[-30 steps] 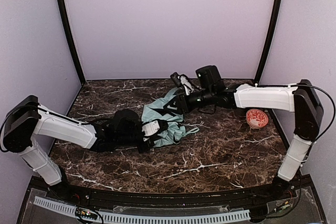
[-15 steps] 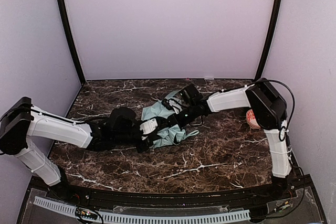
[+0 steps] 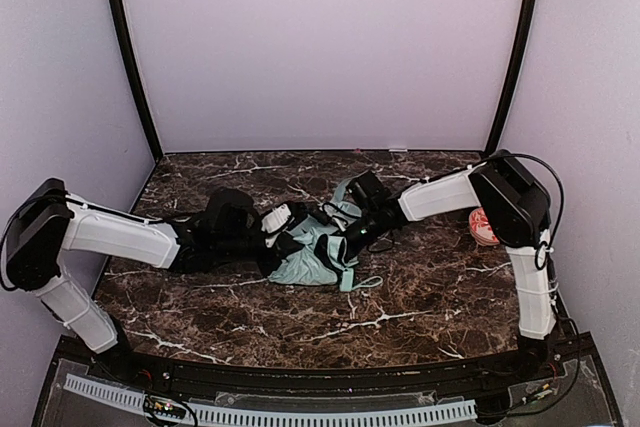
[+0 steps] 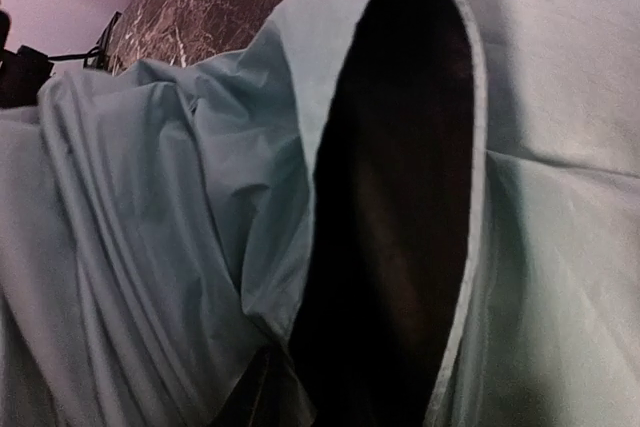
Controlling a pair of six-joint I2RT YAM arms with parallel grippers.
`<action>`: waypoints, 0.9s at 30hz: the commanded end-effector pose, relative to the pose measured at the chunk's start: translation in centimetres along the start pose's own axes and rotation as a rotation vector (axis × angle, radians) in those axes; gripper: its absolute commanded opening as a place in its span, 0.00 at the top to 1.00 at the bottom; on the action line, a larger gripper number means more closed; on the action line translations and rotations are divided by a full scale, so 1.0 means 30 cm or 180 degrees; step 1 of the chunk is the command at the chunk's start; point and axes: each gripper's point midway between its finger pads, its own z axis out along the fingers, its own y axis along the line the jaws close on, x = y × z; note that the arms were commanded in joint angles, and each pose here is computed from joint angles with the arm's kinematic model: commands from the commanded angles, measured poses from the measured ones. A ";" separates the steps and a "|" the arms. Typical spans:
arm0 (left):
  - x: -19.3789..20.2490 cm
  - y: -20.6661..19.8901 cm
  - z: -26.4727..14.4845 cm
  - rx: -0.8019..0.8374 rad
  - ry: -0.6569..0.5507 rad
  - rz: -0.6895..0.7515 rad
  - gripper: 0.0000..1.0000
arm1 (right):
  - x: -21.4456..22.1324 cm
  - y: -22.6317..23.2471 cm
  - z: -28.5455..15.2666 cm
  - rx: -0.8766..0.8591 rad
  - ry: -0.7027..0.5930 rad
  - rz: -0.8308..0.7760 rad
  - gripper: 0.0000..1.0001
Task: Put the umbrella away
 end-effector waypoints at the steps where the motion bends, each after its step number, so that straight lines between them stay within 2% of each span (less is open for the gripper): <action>1: 0.027 0.062 0.074 -0.0028 0.0065 -0.0216 1.00 | 0.101 0.063 0.031 -0.0346 0.0310 0.0021 0.78; 9: 0.294 0.053 0.171 0.0115 0.0939 -0.0524 1.00 | 0.052 0.021 -0.011 -0.0314 0.0156 0.0036 0.78; 14: 0.409 0.011 0.163 0.0255 0.1328 -0.0574 1.00 | -0.049 -0.037 -0.156 -0.0064 -0.0399 0.0280 0.74; 20: 0.448 -0.020 0.183 0.0430 0.1452 -0.0600 1.00 | -0.102 -0.116 -0.353 0.0798 -0.0875 0.0374 0.68; 23: 0.437 -0.027 0.190 0.0483 0.1418 -0.0611 1.00 | -0.097 -0.074 -0.364 0.0728 -0.0986 0.0383 0.65; 27: 0.410 -0.028 0.190 0.0505 0.1340 -0.0609 1.00 | -0.129 -0.022 -0.309 0.0609 -0.1091 0.0398 0.53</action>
